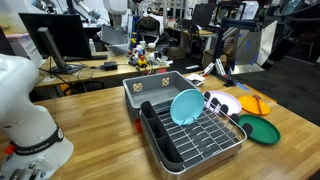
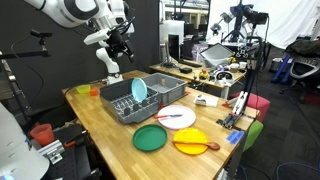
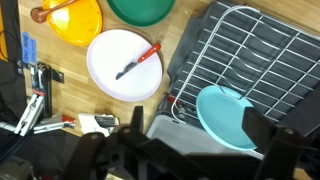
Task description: Put the blue plate on the table
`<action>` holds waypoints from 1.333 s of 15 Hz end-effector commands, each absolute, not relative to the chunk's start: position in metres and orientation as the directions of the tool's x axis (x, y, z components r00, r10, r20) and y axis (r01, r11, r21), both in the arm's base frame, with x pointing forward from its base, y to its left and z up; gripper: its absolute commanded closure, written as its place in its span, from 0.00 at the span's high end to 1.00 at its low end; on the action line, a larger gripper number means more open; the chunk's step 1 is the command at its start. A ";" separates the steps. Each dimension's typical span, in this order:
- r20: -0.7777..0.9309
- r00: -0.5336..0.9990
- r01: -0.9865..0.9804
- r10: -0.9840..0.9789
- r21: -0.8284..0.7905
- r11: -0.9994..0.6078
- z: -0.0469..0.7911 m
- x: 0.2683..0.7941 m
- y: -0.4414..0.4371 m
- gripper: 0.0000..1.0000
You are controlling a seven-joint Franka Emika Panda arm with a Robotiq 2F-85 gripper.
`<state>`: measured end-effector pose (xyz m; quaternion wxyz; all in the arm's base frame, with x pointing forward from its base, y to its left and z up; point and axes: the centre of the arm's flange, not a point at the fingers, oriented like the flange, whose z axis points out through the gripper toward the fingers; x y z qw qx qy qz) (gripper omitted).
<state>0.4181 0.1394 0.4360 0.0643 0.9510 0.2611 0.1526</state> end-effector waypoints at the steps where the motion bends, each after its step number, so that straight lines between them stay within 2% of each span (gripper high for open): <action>1: 0.256 0.816 0.479 0.519 0.204 -0.854 0.434 0.419 0.140 1.00; 8: 0.258 0.811 0.486 0.525 0.204 -0.850 0.434 0.420 0.142 1.00; 11: 0.235 0.761 0.552 0.605 0.256 -0.793 0.424 0.420 0.160 1.00; 20: 0.212 0.414 0.722 0.886 0.517 -0.461 0.371 0.418 0.245 1.00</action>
